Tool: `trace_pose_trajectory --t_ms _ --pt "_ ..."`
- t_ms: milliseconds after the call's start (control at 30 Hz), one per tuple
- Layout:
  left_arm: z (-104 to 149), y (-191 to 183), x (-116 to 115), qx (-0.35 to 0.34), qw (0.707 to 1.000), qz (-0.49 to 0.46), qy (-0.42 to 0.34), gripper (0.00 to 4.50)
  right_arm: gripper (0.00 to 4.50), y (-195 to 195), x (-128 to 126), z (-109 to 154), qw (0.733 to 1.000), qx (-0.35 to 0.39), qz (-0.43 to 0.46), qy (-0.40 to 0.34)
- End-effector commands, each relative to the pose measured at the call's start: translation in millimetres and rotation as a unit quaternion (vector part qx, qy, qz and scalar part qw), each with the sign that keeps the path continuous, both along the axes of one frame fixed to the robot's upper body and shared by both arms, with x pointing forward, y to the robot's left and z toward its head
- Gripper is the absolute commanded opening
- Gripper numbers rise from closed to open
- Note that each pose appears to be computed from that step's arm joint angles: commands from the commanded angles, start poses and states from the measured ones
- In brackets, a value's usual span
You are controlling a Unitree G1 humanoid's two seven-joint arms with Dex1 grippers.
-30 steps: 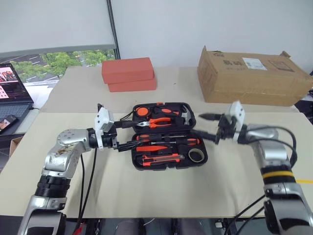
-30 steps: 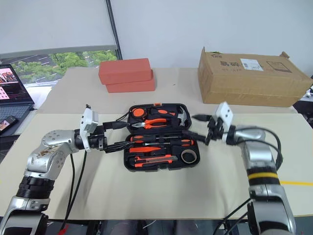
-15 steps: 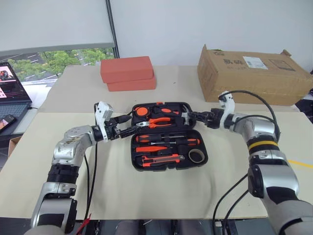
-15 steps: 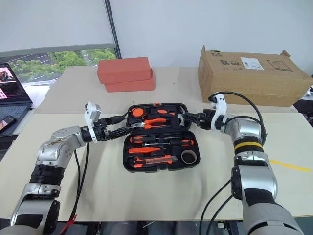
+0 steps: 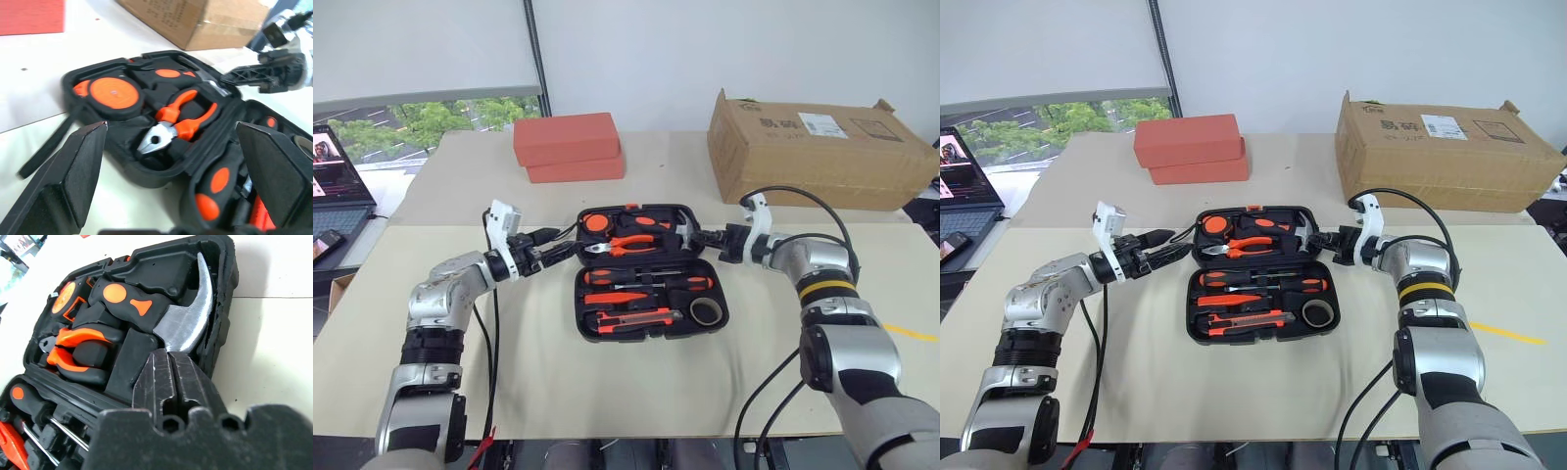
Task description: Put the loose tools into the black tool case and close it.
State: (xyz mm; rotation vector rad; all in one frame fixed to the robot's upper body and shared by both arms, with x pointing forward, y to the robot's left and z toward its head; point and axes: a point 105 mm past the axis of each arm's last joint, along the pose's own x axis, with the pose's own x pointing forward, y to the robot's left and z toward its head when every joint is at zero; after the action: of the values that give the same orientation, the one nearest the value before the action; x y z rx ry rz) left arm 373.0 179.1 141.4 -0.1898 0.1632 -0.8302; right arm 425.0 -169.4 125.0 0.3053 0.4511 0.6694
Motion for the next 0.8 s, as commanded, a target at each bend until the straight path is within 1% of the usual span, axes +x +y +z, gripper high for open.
trace_pose_trajectory --t_ms 33,233,333,433,567,600,633,700,733,800 --pt "12 3 7 -0.006 1.000 0.014 -0.016 4.50 0.06 4 7 20 0.999 0.012 -0.001 -0.033" --pt "7 2 22 -0.026 0.998 0.054 0.019 4.50 0.06 4 8 23 0.999 0.014 -0.003 -0.039" --pt "-1 -2 34 -0.023 0.995 0.081 0.047 4.50 0.06 1 8 24 0.999 0.014 -0.007 -0.042" --pt "-7 -9 39 -0.011 0.995 0.083 0.061 4.50 0.06 1 7 23 0.999 0.013 -0.008 -0.044" --pt "-9 -20 50 -0.025 0.992 0.094 0.076 4.50 0.06 -3 8 25 0.998 0.013 -0.015 -0.053" --pt "-11 -21 53 -0.022 0.991 0.104 0.081 4.23 0.02 -5 8 25 0.998 0.011 -0.020 -0.056" --pt "-14 -21 56 -0.018 0.990 0.112 0.086 4.08 0.00 -8 8 26 0.998 0.009 -0.024 -0.059" --pt "-17 -22 59 -0.014 0.988 0.122 0.091 3.53 0.00 -10 8 26 0.998 0.008 -0.029 -0.062" --pt "-18 -23 60 -0.011 0.988 0.123 0.094 3.06 0.00 -12 8 27 0.997 0.007 -0.030 -0.064" --pt "-20 -24 62 -0.009 0.988 0.124 0.097 2.31 0.00 -16 7 27 0.997 0.004 -0.034 -0.069"
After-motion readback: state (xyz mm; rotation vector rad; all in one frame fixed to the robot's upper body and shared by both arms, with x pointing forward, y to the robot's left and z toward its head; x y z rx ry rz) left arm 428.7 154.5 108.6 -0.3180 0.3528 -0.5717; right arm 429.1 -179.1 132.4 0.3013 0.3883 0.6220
